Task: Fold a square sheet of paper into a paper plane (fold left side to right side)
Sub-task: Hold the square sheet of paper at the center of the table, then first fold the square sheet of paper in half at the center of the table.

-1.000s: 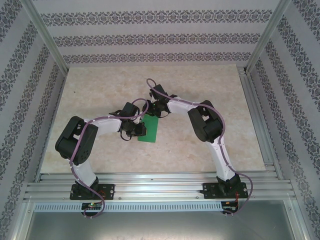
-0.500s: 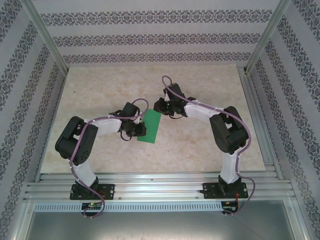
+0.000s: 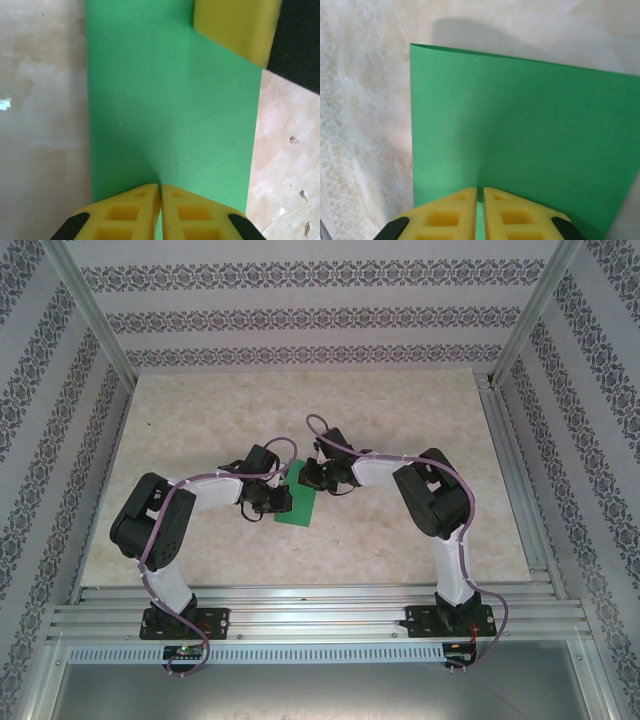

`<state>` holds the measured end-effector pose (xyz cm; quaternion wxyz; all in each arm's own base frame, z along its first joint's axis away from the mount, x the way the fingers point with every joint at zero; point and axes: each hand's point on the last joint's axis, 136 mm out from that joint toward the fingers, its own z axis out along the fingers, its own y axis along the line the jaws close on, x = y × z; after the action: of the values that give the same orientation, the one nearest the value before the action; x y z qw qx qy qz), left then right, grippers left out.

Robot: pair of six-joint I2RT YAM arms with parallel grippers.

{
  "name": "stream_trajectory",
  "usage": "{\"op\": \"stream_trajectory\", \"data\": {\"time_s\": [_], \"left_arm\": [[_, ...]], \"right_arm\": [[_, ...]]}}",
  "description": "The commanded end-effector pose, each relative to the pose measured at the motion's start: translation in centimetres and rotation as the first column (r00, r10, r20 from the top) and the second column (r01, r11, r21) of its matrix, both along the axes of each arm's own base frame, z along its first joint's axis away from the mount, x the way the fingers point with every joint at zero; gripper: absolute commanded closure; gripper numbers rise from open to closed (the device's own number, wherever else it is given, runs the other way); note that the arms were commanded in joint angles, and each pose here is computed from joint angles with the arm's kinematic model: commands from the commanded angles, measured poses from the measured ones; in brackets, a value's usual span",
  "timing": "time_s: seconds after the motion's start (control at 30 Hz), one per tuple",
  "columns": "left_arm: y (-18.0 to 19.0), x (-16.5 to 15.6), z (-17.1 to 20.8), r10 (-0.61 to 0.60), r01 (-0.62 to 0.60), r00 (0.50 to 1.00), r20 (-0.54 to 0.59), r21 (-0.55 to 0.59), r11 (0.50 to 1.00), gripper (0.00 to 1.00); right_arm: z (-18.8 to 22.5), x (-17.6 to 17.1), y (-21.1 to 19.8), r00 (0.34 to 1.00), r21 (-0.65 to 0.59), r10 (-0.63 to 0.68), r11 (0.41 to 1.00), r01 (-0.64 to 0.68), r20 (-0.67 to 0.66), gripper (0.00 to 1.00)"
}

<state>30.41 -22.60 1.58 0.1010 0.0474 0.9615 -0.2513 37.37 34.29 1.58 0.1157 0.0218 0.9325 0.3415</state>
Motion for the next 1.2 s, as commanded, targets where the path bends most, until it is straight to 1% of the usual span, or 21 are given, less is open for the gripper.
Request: {"op": "stream_trajectory", "data": {"time_s": [0.0,0.2,0.3,0.37,0.53,0.8,1.0,1.17], "left_arm": [[1.7,-2.9,-1.8,0.008,0.003,0.994,-0.110,0.101,0.995,0.86],[-0.2,0.4,3.2,0.016,-0.016,1.000,-0.019,-0.033,0.999,0.77],[-0.6,2.3,4.6,0.029,-0.028,1.000,0.007,-0.075,0.997,0.77],[-0.7,3.4,4.9,0.040,-0.039,0.999,0.008,-0.092,0.995,0.81],[-0.6,5.6,4.4,0.079,-0.078,0.997,0.002,-0.113,0.990,0.89],[-1.9,8.4,3.4,0.084,-0.084,0.996,-0.007,-0.150,0.985,0.91],[-1.4,11.1,2.6,0.149,-0.147,0.989,0.003,-0.142,0.979,0.95],[-2.1,12.5,2.3,0.144,-0.143,0.990,-0.003,-0.168,0.975,0.95]], "right_arm": [[-3.1,-1.4,-1.0,0.997,-0.086,0.008,0.996,-0.014,-0.071,0.88],[-4.1,-2.3,-1.6,0.996,-0.147,0.026,0.988,-0.039,-0.089,0.88],[-4.2,-2.3,-1.7,0.995,-0.163,0.031,0.986,-0.046,-0.091,0.88],[-4.2,-2.3,-1.7,0.995,-0.171,0.033,0.984,-0.049,-0.090,0.88],[-4.1,-2.4,-1.6,0.995,-0.181,0.040,0.982,-0.055,-0.087,0.88],[-4.3,-2.5,-1.5,0.994,-0.189,0.045,0.980,-0.063,-0.096,0.88],[-4.3,-2.5,-1.5,0.994,-0.197,0.051,0.978,-0.070,-0.097,0.88],[-4.5,-2.6,-1.5,0.994,-0.199,0.054,0.977,-0.073,-0.100,0.88]]}}
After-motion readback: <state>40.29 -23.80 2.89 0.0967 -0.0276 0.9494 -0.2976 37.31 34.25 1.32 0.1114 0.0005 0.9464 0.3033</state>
